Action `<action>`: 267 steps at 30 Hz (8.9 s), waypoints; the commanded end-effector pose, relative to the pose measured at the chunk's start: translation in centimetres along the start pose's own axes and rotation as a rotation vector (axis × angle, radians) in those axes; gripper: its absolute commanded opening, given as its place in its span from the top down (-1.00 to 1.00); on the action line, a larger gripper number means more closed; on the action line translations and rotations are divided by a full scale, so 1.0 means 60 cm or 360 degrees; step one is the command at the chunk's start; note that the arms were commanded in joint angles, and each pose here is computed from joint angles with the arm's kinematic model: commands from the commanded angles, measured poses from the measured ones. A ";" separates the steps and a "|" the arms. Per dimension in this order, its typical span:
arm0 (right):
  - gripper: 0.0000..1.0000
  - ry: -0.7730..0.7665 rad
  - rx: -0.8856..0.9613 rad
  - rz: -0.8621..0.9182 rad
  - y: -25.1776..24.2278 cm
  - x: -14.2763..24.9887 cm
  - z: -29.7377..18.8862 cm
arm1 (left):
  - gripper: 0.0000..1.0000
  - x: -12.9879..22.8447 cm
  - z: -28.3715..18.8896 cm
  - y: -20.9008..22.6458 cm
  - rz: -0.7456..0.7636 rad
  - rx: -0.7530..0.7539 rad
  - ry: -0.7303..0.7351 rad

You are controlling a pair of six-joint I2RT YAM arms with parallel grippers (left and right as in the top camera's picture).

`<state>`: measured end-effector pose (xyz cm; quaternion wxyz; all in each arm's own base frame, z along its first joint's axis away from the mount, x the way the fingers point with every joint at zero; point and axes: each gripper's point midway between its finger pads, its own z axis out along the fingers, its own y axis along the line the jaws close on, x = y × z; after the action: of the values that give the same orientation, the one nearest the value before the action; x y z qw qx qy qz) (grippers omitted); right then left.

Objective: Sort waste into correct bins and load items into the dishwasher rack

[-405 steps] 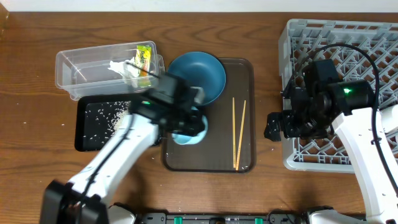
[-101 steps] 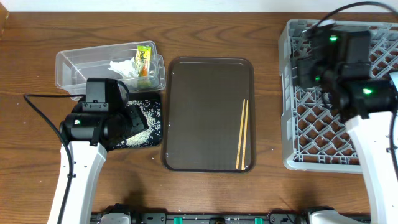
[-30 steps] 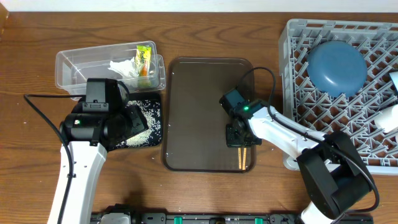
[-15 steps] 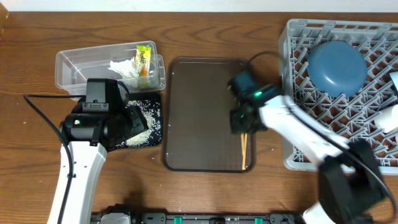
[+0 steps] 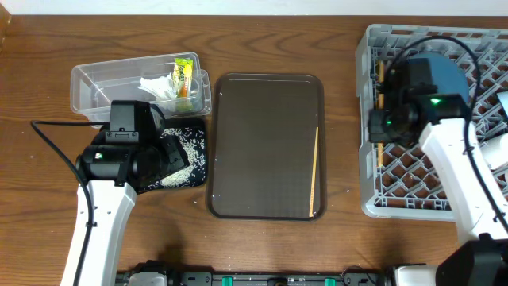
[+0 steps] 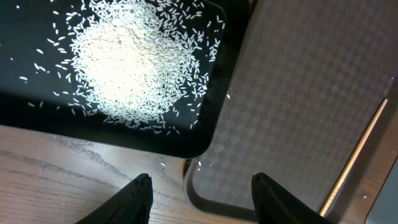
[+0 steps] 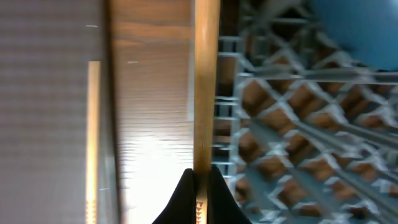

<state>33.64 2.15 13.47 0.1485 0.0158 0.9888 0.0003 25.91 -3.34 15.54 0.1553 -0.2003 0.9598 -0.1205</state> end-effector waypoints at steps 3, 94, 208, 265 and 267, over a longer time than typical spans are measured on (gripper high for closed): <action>0.98 0.0107 0.0077 -0.0043 -0.042 0.014 0.031 | -0.08 -0.002 0.001 0.005 0.0001 -0.0024 -0.0004; 0.98 -0.0093 0.0119 0.0135 -0.056 -0.016 -0.011 | -0.08 -0.001 0.001 0.006 0.0000 -0.0026 0.0001; -0.98 -0.1917 -0.0159 -0.0117 -0.017 0.132 -0.083 | -0.91 0.082 -0.203 0.004 0.0613 0.0291 -0.1012; -0.98 -0.1915 -0.0159 -0.0117 -0.017 0.132 -0.082 | -0.92 0.020 0.014 0.040 0.0608 0.0382 -0.1647; -0.98 -0.1915 -0.0159 -0.0117 -0.017 0.132 -0.082 | -0.92 0.020 0.014 0.040 0.0607 0.0380 -0.1645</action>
<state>24.61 1.00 15.93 0.6823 -0.0187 0.7301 0.0317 24.48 -1.85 15.15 0.6629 -0.0437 0.7417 -0.0922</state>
